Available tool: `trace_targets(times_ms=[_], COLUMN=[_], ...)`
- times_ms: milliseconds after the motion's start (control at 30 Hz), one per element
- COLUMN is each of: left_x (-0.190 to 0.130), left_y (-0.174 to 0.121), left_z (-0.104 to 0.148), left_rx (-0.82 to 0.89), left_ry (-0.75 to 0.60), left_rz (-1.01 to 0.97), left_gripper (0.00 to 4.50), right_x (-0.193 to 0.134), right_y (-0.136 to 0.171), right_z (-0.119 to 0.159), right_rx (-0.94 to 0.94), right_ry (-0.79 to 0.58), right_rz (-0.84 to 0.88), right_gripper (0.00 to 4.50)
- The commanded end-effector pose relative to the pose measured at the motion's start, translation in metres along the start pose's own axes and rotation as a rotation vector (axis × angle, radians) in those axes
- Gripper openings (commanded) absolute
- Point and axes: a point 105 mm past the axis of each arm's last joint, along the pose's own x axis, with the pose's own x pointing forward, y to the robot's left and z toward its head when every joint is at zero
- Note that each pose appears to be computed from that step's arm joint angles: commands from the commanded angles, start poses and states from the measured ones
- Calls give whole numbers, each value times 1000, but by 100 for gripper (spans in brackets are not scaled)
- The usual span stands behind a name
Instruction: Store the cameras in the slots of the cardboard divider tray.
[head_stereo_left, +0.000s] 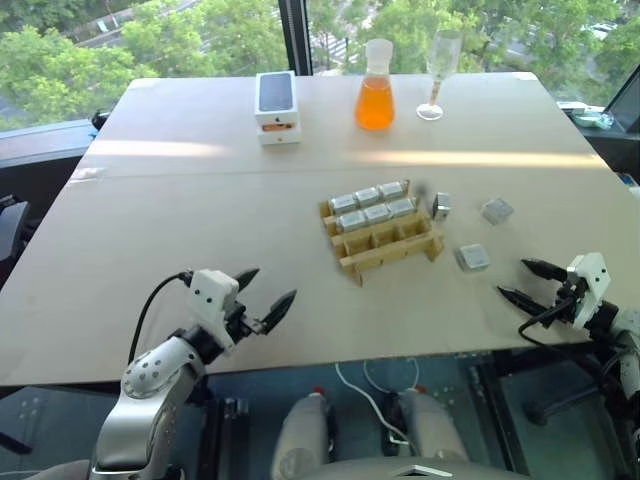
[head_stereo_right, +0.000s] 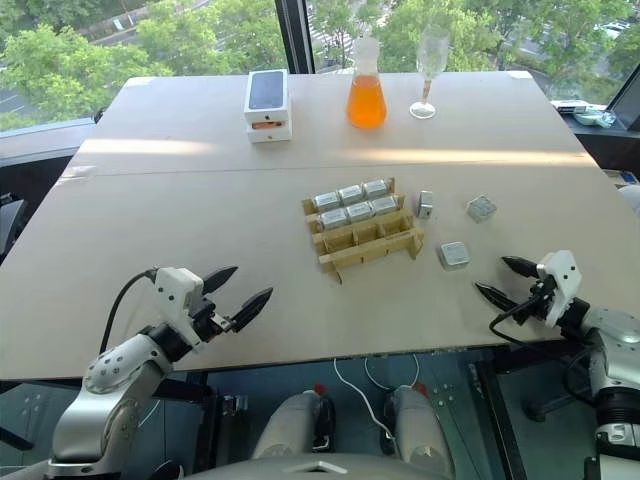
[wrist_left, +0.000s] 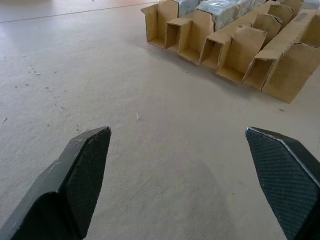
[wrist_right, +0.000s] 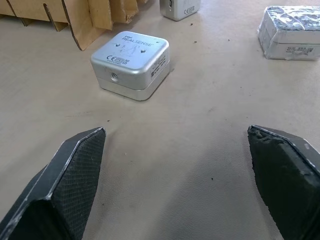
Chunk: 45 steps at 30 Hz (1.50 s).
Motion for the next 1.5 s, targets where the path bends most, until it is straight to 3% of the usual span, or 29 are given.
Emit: trace_targets(times_ms=[33,533,767,1000,1200,1500], left_x=[0,-1,0,-3,-12,-11], left_y=[3,2,-7,-47,-61,-56], left_z=[10,14,54,63,66,67], left_rx=[11,35,23,213,271,285], left_ry=[-44,-40,-163,-46,59,81], left_rz=[3,-35,-175,-513,-712,-728], left_gripper=[444,444,444,444,444,444], right_x=[-6,0,17,37,57,66], right_y=[-7,7,23,43,58,59], right_z=[12,16,22,14,16,13], right_rx=[-54,-52,5,44,71,71], right_ry=[-19,-35,-73,-67,-108,-108], right_rz=[-14,10,-60,-166,-263,-339], right_gripper=[450,450,450,450,450,450])
